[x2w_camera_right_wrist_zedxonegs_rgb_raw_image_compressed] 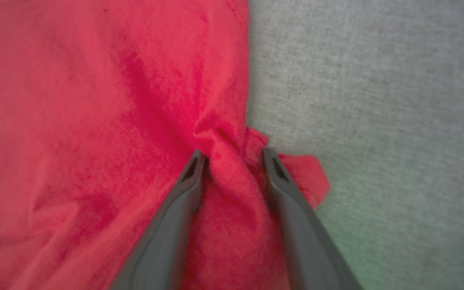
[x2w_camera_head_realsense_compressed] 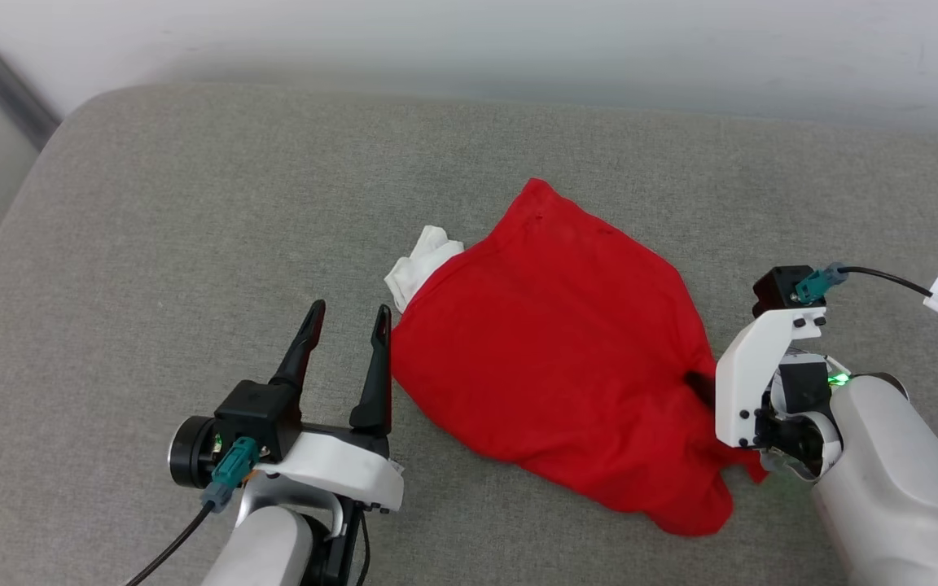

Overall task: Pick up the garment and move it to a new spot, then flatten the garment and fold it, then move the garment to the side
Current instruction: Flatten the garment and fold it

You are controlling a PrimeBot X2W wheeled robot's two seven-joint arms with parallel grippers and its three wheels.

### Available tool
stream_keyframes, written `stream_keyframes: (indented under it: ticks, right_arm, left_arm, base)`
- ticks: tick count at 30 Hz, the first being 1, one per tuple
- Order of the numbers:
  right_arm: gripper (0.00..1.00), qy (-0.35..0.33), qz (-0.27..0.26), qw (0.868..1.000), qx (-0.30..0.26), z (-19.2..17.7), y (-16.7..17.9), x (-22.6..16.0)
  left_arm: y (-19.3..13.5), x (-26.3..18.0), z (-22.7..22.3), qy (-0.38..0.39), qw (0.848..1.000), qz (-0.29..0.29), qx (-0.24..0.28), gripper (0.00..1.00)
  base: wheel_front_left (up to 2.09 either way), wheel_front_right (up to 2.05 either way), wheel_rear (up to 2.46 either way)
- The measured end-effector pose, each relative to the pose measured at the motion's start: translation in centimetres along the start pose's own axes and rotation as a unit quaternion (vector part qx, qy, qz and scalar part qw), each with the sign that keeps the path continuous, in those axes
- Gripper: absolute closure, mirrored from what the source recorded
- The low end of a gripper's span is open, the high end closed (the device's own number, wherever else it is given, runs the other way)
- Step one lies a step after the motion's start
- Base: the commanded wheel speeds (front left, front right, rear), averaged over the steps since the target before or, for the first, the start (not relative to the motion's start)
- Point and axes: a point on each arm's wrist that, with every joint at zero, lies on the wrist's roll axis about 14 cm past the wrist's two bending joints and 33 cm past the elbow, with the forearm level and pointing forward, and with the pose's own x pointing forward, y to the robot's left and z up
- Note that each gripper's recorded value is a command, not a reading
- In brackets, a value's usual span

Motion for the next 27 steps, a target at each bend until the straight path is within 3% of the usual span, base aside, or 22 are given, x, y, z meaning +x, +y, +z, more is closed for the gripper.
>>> stream_keyframes:
  ticks: [6, 12, 18, 23, 24, 25, 26, 27]
  right_arm:
    - [1.0, -0.074, 0.0, 0.997, -0.005, 2.6, -0.2, -1.2]
    - [1.0, -0.193, -0.037, 0.98, 0.019, 6.5, -4.0, -5.5]
    - [1.0, -0.177, -0.101, 0.974, 0.101, -0.7, -9.5, -7.5]
    - [1.0, -0.135, -0.135, 0.967, 0.168, -8.3, -10.9, -8.1]
    - [0.94, -0.137, -0.136, 0.965, 0.177, -8.7, -10.7, -8.1]
    - [0.38, -0.138, -0.135, 0.964, 0.184, -9.1, -10.3, -8.1]
    - [0.0, -0.143, -0.14, 0.963, 0.183, -9.5, -10.3, -8.3]
    - [0.0, -0.154, -0.142, 0.96, 0.184, -9.6, -10.1, -8.6]
  left_arm:
    - [-0.1, 0.0, -0.1, 0.0, 1.0, -0.001, 0.001, 0.0]
    - [-0.8, -0.3, 0.0, -0.001, 1.0, -0.011, -0.001, 0.0]
    - [-1.7, -0.6, 0.1, -0.003, 1.0, -0.023, -0.004, 0.0]
    - [-2.0, -0.9, -0.1, 0.0, 1.0, -0.028, -0.003, 0.0]
    - [-2.0, -0.9, -0.1, 0.0, 1.0, -0.028, -0.003, 0.0]
    - [-2.0, -0.9, -0.1, 0.0, 1.0, -0.028, -0.003, 0.0]
    - [-2.0, -1.0, -0.1, 0.001, 1.0, -0.028, -0.002, 0.0]
    - [-1.9, -1.0, -0.2, 0.002, 1.0, -0.028, -0.002, 0.0]
  base:
    - [0.0, 0.0, 0.0]
    - [0.0, 0.0, 0.0]
    - [0.0, 0.0, 0.0]
    - [0.0, 0.0, 0.0]
    - [0.0, 0.0, 0.0]
    - [0.0, 0.0, 0.0]
    - [0.0, 0.0, 0.0]
    - [0.0, 0.0, 0.0]
